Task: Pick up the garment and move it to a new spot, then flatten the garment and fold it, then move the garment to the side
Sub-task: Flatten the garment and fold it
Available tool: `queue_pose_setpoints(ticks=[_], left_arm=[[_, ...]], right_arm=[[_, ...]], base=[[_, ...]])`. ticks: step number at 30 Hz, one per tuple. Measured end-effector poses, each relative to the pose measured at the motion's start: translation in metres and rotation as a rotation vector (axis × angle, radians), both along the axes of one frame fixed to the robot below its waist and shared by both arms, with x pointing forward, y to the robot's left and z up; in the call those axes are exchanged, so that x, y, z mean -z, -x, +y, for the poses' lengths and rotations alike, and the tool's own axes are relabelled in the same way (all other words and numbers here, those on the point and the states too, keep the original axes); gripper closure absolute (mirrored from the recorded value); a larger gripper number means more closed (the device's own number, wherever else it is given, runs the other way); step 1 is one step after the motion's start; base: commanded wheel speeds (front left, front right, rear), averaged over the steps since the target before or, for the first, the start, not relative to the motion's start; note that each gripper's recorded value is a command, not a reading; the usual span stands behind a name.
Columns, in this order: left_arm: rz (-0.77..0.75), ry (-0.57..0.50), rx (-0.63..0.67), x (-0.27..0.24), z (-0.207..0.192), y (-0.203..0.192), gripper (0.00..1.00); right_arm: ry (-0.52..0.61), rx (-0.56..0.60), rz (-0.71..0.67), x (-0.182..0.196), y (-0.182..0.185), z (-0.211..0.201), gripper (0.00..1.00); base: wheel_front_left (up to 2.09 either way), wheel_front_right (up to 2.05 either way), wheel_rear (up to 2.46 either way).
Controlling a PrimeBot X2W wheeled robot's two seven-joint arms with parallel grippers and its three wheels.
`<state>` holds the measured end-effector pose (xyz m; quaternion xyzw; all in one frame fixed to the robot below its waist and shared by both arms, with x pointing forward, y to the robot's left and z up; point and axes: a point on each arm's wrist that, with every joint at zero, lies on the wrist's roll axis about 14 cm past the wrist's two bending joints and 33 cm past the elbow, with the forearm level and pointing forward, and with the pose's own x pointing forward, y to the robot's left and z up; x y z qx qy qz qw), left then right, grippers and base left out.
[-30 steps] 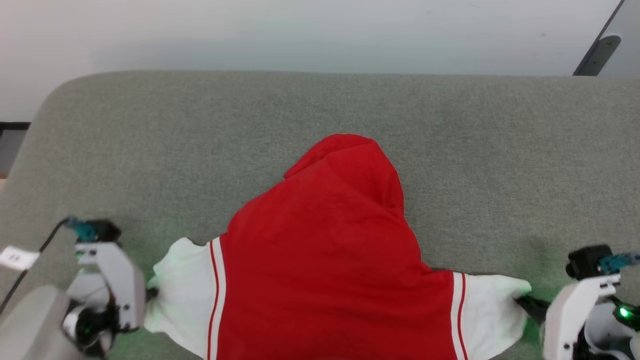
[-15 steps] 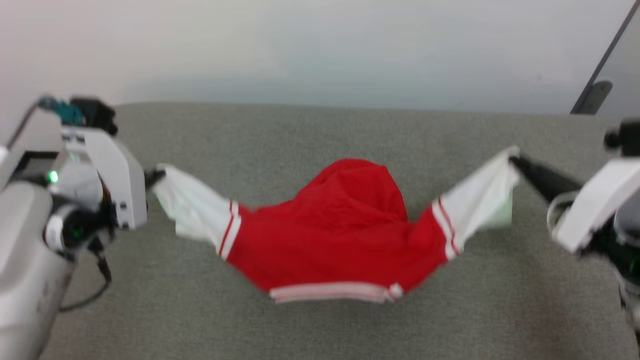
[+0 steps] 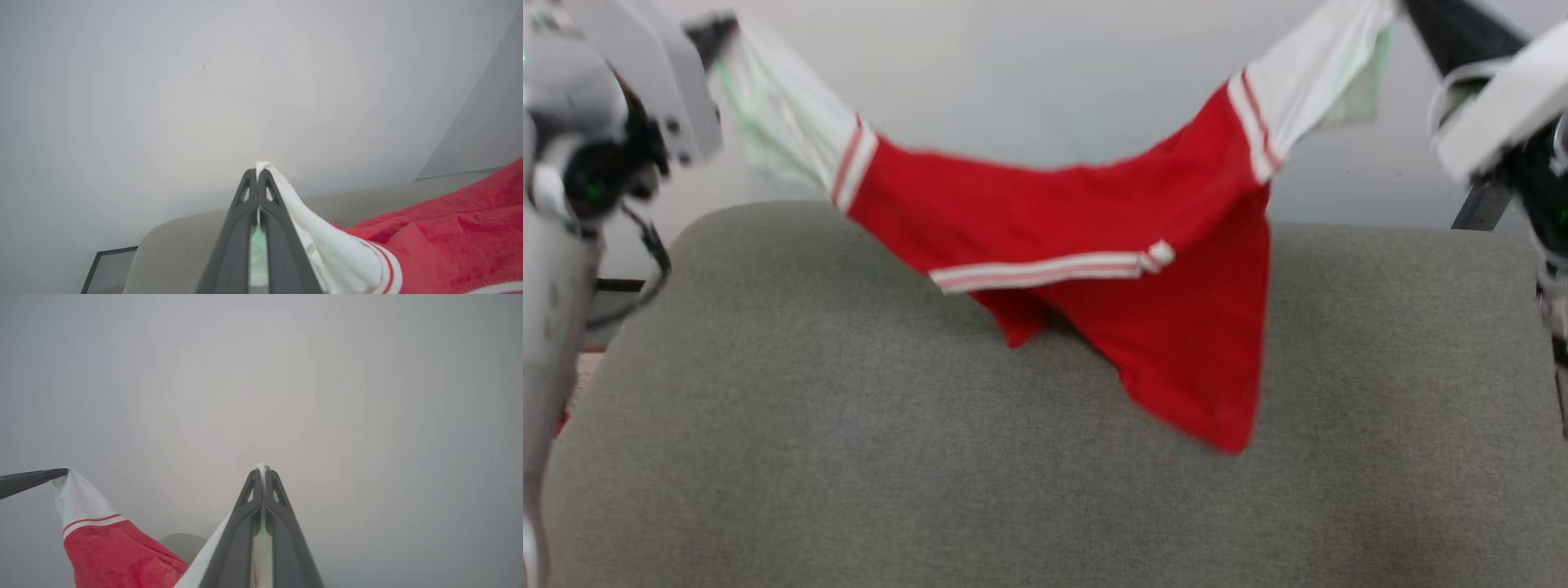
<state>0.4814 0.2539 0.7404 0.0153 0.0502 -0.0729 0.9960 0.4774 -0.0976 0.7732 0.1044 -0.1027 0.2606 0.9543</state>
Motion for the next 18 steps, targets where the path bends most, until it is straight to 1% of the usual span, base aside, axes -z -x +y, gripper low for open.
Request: queue_pose_setpoints(ticks=[3,6,11,18], left_arm=[[-0.078,0.008,-0.016,-0.027,0.002,-0.004,1.0],[-0.13,0.003,-0.026,-0.044,0.003,-0.008,1.0],[-0.163,0.001,-0.034,-0.055,0.003,-0.018,1.0],[-0.239,-0.025,-0.032,-0.065,-0.005,-0.047,1.0]], right_arm=[[-0.009,0.013,-0.047,-0.018,-0.005,0.001,1.0],[-0.009,0.016,-0.061,-0.027,-0.01,0.004,1.0],[0.003,0.027,-0.073,-0.031,-0.023,0.007,1.0],[0.033,0.089,-0.138,-0.037,-0.056,0.0,1.0]], base=[[0.0,0.0,0.0],[0.0,0.0,0.0],[0.0,0.0,0.0],[0.0,0.0,0.0]])
